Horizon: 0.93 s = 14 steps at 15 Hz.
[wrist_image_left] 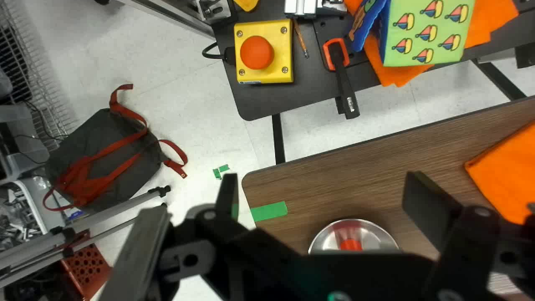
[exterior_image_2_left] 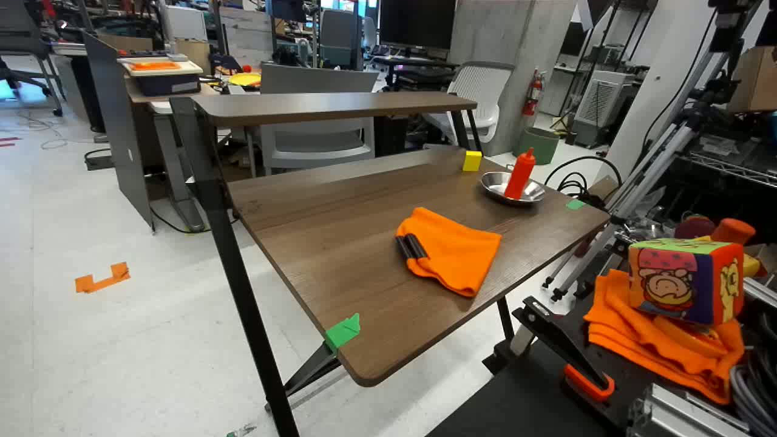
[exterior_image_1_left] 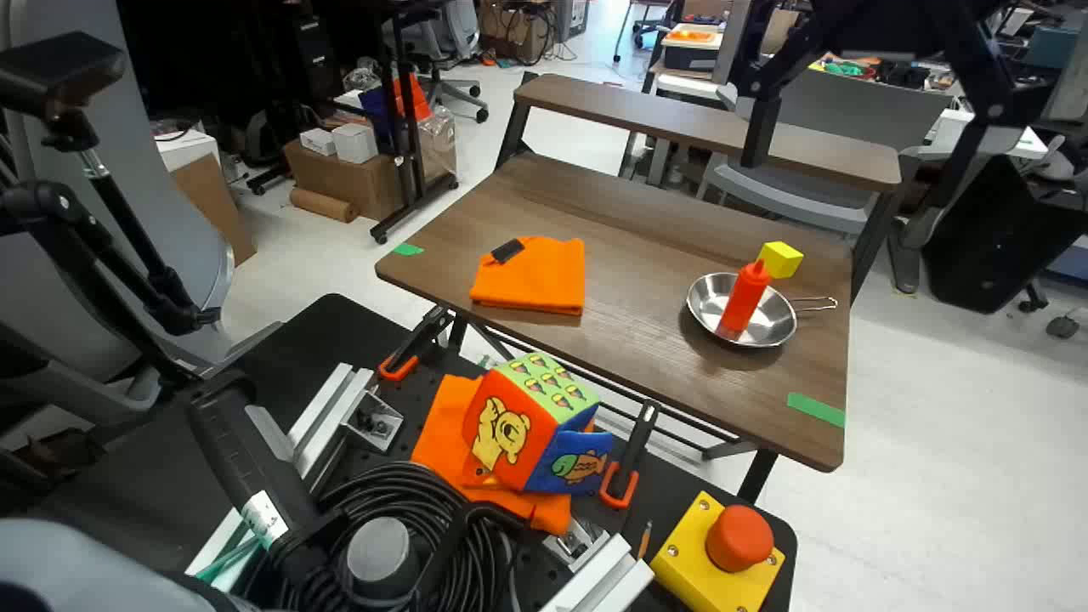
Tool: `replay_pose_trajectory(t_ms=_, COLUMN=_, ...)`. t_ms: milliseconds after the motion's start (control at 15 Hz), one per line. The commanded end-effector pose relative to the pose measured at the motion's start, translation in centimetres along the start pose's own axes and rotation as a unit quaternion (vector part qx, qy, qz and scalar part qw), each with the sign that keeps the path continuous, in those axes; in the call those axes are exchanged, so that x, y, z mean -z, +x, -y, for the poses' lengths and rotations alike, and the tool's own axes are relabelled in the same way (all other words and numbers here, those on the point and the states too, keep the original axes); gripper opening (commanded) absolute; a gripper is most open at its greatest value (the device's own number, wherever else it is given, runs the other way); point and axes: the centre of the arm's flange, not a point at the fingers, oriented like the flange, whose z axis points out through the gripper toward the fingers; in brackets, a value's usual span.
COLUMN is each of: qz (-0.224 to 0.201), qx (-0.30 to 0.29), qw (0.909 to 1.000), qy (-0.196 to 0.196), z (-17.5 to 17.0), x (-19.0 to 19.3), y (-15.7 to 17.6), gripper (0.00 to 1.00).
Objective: Move the yellow object to the left
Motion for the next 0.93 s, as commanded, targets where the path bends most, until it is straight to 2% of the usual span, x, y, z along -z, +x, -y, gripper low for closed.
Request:
replay_pose_trajectory(t_ms=0, qz=0.0, qx=0.0, qw=1.0, qy=0.0, z=0.0, x=0.0, y=0.0, gripper=1.0)
replay_pose_trajectory(t_ms=733, qz=0.0, qx=0.0, qw=1.0, qy=0.0, z=0.0, x=0.0, y=0.0, gripper=1.0)
replay_pose_trajectory(t_ms=867, qz=0.015, qx=-0.002, qw=0.9999, qy=-0.001, z=0.5, x=0.8, y=2.6, gripper=1.0)
